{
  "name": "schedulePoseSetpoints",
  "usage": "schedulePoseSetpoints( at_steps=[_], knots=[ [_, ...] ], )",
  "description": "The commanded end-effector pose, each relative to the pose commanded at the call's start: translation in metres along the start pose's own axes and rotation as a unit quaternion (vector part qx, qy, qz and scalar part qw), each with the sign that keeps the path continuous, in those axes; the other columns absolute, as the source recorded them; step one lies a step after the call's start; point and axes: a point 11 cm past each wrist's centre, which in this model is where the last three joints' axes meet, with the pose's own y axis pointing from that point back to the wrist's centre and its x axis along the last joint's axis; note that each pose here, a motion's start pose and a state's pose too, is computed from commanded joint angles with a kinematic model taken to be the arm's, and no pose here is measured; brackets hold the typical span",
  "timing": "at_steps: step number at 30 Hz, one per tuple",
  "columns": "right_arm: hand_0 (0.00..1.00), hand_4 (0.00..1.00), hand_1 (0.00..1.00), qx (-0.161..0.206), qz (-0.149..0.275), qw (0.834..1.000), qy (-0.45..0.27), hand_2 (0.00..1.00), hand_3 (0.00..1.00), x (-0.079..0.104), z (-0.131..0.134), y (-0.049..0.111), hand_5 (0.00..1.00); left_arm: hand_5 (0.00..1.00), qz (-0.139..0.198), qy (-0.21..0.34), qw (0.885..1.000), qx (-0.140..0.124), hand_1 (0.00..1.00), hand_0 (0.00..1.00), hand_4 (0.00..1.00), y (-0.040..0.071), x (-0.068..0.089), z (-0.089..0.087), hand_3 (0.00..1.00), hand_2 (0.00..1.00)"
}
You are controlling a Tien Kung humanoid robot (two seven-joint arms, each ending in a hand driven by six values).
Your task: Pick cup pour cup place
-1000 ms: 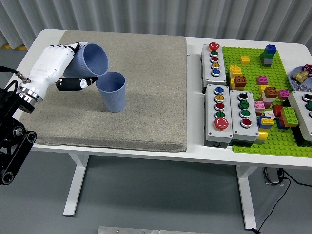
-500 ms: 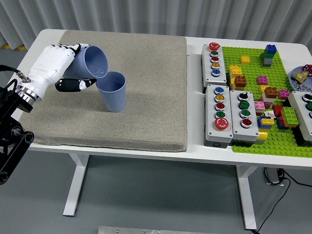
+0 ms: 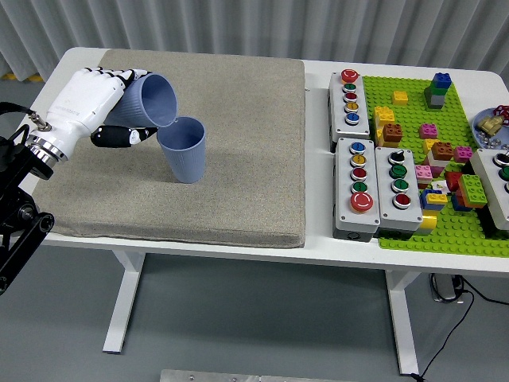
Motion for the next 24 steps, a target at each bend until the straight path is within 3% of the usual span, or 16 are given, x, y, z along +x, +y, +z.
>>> schedulePoseSetpoints(
  at_steps=[8,24],
  knots=[
    [0.739,0.153,0.696,0.001,0.0,1.0,0.0,0.738,0.601,0.0,-0.001,0.0,0.199,0.245,-0.003,-0.012,1.0,-0.01,0.563,0.608,0.652,-0.002,0.002,0.004,0.732,0.687],
    [0.739,0.154,0.696,0.004,0.0,1.0,-0.001,0.737,0.6,0.001,-0.004,0.001,0.2,0.213,-0.015,-0.045,0.999,0.006,0.562,0.611,0.626,-0.006,-0.004,-0.007,0.723,0.684]
  ],
)
